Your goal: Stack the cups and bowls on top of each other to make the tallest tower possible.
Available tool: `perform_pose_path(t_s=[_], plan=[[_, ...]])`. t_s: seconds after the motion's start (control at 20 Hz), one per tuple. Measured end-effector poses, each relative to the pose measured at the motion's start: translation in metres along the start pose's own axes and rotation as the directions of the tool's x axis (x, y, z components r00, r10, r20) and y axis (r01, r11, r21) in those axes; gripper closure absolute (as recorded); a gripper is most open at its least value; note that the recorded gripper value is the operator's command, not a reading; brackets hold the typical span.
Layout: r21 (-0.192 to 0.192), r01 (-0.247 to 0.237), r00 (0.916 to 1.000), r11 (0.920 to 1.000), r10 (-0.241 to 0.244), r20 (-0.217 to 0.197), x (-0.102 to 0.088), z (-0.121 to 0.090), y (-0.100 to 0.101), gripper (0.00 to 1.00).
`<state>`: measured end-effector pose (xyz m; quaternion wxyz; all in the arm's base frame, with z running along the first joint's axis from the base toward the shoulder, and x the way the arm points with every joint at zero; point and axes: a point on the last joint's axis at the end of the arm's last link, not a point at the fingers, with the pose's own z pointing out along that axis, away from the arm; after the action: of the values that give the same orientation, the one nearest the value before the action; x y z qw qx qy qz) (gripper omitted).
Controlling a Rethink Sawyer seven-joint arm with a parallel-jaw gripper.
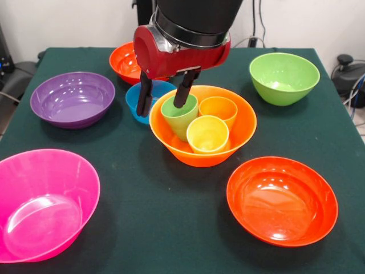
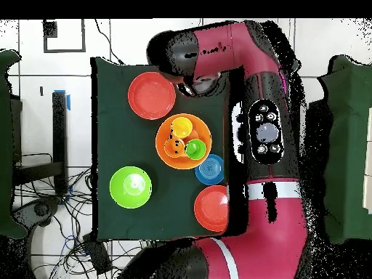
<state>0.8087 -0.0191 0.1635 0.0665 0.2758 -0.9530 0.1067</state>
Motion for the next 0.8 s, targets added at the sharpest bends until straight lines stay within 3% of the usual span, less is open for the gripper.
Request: perform_pose_path(t_s=[0.8], plan=[[-0.029, 0.041, 0.9966, 0.9987, -0.043, -0.070, 0.017, 0.029, 0.023, 0.00]])
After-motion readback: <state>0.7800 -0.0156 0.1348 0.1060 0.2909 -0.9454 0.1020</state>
